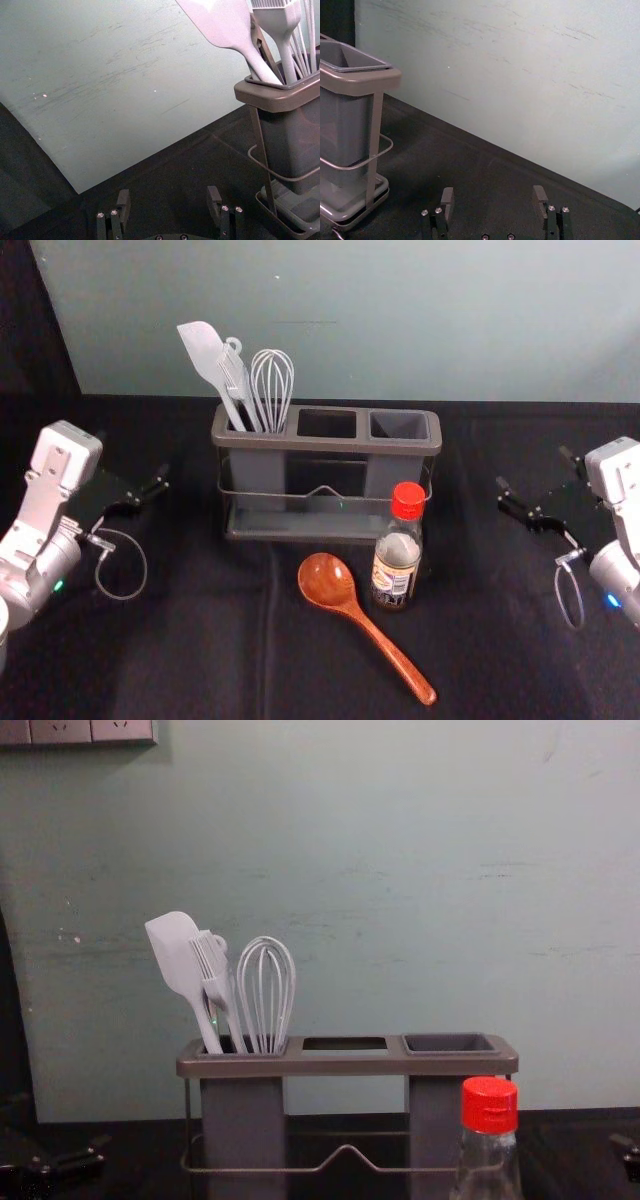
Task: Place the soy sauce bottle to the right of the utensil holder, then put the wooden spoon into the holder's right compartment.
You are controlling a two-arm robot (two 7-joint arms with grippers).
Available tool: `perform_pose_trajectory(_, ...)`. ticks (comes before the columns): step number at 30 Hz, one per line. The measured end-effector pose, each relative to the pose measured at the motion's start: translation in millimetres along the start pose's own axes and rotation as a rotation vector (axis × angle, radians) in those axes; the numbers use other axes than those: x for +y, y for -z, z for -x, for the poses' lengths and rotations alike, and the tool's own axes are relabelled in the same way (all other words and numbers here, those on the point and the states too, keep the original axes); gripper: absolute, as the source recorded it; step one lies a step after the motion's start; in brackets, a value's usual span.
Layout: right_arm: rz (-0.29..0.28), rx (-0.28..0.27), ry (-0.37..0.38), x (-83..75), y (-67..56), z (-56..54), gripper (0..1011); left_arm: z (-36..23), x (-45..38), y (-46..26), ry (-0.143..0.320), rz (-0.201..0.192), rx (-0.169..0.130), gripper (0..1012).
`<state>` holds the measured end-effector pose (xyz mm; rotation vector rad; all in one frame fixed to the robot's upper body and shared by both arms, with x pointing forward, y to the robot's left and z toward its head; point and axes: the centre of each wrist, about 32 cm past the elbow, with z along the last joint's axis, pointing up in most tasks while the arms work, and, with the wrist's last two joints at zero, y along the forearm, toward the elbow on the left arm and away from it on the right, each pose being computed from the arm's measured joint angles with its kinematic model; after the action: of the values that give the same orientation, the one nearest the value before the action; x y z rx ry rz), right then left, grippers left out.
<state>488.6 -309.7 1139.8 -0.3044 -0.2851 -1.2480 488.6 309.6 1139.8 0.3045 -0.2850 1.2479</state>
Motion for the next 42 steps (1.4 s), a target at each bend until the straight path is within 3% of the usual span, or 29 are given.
perform_pose_trajectory(9, -0.046, -0.009, -0.007, -6.4, -6.8, -1.4, 1003, 0.0, 0.0, 0.0, 0.0, 0.0, 0.0, 1005)
perform_pose_trajectory(16, -0.118, 0.004, -0.016, -36.6, -24.6, -4.7, 1003, 0.0, 0.0, 0.0, 0.0, 0.0, 0.0, 1005)
perform_pose_trajectory(23, -0.146, 0.066, -0.038, -70.5, -26.9, -5.9, 1003, 0.0, 0.0, 0.0, 0.0, 0.0, 0.0, 1005)
perform_pose_trajectory(29, -0.15, 0.134, -0.1, -101.6, -25.8, -9.6, 1003, 0.0, 0.0, 0.0, 0.0, 0.0, 0.0, 1005)
perform_pose_trajectory(35, -0.167, 0.163, -0.179, -119.8, -27.2, -14.7, 1003, 0.0, 0.0, 0.0, 0.0, 0.0, 0.0, 1005)
perform_pose_trajectory(42, -0.178, 0.195, -0.283, -128.9, -27.4, -13.2, 1002, 0.0, 0.0, 0.0, 0.0, 0.0, 0.0, 1005)
